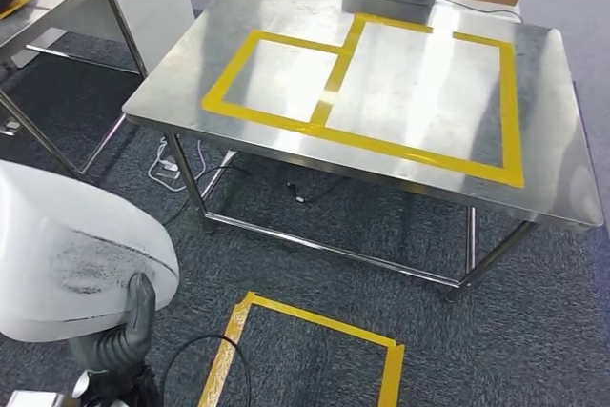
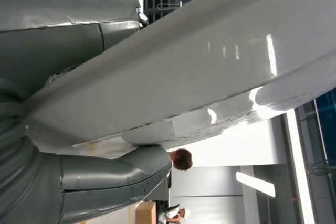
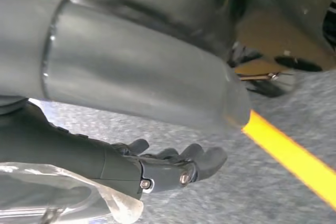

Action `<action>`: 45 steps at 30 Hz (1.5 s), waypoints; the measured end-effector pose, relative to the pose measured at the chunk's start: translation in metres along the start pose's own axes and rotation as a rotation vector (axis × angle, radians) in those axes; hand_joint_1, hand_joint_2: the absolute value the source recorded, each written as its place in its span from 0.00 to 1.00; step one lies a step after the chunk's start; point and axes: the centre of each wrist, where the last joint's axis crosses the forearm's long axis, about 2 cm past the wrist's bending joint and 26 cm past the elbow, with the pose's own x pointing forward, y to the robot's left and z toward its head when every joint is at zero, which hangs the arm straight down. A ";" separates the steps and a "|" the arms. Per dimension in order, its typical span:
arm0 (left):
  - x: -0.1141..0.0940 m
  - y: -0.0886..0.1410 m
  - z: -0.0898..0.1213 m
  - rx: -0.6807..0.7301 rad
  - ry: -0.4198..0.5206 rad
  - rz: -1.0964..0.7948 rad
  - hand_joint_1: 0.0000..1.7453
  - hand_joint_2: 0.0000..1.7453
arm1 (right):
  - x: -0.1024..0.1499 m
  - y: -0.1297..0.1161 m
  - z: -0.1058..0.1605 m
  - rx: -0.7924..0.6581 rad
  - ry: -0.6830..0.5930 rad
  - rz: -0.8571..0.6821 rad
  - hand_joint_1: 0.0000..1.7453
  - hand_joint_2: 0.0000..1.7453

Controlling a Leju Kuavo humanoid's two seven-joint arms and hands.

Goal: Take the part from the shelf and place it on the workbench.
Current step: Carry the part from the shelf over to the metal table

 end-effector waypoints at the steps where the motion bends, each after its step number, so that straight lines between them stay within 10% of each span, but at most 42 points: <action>1: 0.000 0.000 0.000 0.000 -0.001 0.000 1.00 1.00 | 0.000 0.000 0.000 0.002 -0.001 0.000 0.00 0.00; 45: -0.001 0.000 -0.002 -0.021 -0.020 -0.007 1.00 1.00 | -0.009 0.001 0.001 0.076 -0.001 -0.080 0.00 0.00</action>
